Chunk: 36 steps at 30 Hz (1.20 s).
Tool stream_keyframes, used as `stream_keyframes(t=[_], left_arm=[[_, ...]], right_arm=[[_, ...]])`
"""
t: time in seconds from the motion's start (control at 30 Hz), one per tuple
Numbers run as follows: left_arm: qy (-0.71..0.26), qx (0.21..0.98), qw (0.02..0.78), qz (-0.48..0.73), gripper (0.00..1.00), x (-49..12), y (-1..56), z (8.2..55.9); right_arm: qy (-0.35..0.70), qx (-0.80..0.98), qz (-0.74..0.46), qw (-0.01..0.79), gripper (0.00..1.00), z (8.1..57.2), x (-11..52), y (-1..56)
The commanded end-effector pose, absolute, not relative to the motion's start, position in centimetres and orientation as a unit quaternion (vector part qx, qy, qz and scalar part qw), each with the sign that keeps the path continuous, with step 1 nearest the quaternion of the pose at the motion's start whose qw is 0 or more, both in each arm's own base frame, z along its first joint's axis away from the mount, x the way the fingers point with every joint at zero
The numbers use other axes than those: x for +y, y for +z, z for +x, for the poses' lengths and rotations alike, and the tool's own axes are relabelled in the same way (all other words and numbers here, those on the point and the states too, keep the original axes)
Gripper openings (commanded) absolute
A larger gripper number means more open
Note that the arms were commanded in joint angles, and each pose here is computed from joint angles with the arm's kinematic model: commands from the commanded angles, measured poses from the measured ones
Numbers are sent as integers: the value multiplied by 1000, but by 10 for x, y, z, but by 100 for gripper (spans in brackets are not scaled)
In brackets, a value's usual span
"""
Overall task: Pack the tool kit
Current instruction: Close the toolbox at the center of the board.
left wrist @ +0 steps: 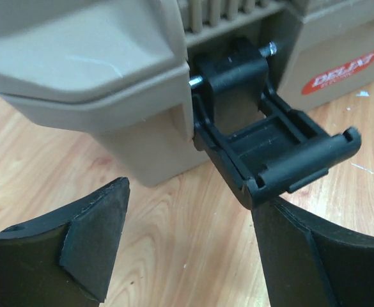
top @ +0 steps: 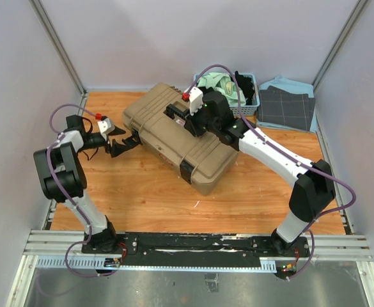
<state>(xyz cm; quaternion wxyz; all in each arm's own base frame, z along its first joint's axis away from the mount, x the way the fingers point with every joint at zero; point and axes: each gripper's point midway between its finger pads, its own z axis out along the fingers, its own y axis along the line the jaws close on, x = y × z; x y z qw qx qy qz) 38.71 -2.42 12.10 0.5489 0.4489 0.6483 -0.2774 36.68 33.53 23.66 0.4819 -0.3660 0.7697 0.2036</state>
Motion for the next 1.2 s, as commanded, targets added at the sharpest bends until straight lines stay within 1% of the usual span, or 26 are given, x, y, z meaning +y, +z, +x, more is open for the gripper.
stream_keyframes(t=[0.0,0.17,0.43,0.67,0.73,1.17], left_arm=[[-344,626,507,483,80,-45,112,348],[-346,608,510,500,80,-54,114,348],[-375,576,535,491,80,-72,124,344],[-415,593,528,445,80,-72,121,361],[-423,597,525,436,82,-71,121,363],[-448,609,512,408,83,-70,127,381]], right_arm=[[216,787,-410,408,1,333,335,210],[216,790,-408,404,1,334,337,207],[219,790,-409,402,1,336,339,207],[221,789,-408,402,1,336,341,210],[222,790,-408,401,1,335,340,210],[226,791,-401,404,1,335,342,214]])
